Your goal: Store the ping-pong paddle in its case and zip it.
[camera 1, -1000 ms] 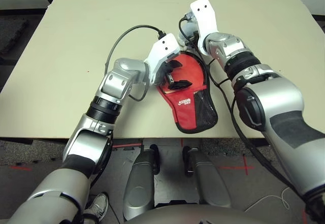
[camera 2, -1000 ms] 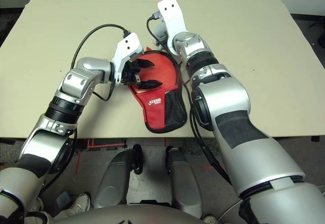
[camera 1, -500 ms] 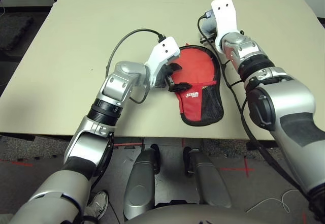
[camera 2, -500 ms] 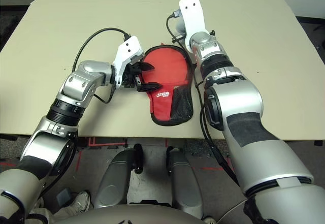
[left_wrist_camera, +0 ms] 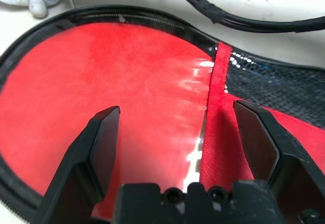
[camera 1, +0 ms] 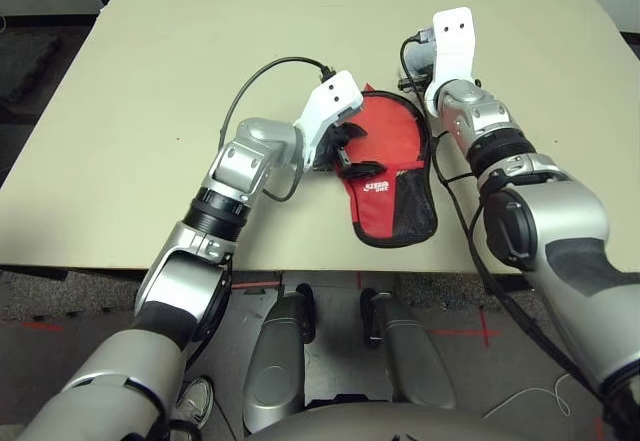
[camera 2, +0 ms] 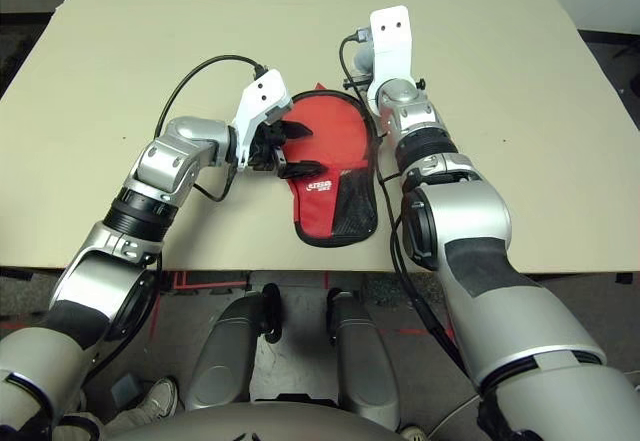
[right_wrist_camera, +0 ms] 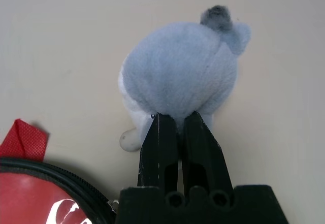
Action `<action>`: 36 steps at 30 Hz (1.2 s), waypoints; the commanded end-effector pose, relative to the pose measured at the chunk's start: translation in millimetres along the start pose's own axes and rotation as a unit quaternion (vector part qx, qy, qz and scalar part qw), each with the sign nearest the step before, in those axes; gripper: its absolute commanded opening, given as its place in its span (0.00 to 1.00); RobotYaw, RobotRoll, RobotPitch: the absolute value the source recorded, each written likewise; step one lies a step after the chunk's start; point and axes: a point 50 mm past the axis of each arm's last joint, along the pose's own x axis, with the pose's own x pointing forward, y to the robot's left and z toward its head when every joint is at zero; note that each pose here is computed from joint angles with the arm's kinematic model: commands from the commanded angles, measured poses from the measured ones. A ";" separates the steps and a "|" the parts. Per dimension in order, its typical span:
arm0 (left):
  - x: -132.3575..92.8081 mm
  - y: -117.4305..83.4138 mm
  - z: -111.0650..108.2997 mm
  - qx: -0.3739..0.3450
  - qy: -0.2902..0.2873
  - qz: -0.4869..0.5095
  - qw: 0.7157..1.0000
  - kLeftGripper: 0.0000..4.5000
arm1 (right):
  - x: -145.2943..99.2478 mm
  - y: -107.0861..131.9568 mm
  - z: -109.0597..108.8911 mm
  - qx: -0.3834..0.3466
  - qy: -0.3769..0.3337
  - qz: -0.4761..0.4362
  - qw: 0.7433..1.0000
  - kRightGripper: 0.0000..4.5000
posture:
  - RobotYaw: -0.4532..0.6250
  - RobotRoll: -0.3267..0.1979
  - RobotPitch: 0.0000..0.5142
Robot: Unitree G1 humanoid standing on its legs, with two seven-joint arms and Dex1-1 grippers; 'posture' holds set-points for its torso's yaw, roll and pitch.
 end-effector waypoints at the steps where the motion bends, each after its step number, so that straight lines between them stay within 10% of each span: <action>1: 6.4 6.7 4.8 0.022 0.005 0.012 1.000 1.00 | -0.3 0.9 -12.3 0.013 0.013 -0.005 1.000 0.01 | 0.45 0.62 0.52; 19: 30.7 14.6 -66.5 -0.021 0.152 0.077 0.985 1.00 | -1.3 -8.9 -15.1 0.025 -0.007 -0.047 0.999 0.01 | 0.45 0.62 0.52; 36: 32.5 9.0 -76.4 -0.055 0.167 0.070 0.982 1.00 | -12.5 -50.8 -41.7 0.013 -0.011 -0.167 0.986 0.01 | 0.42 0.62 0.51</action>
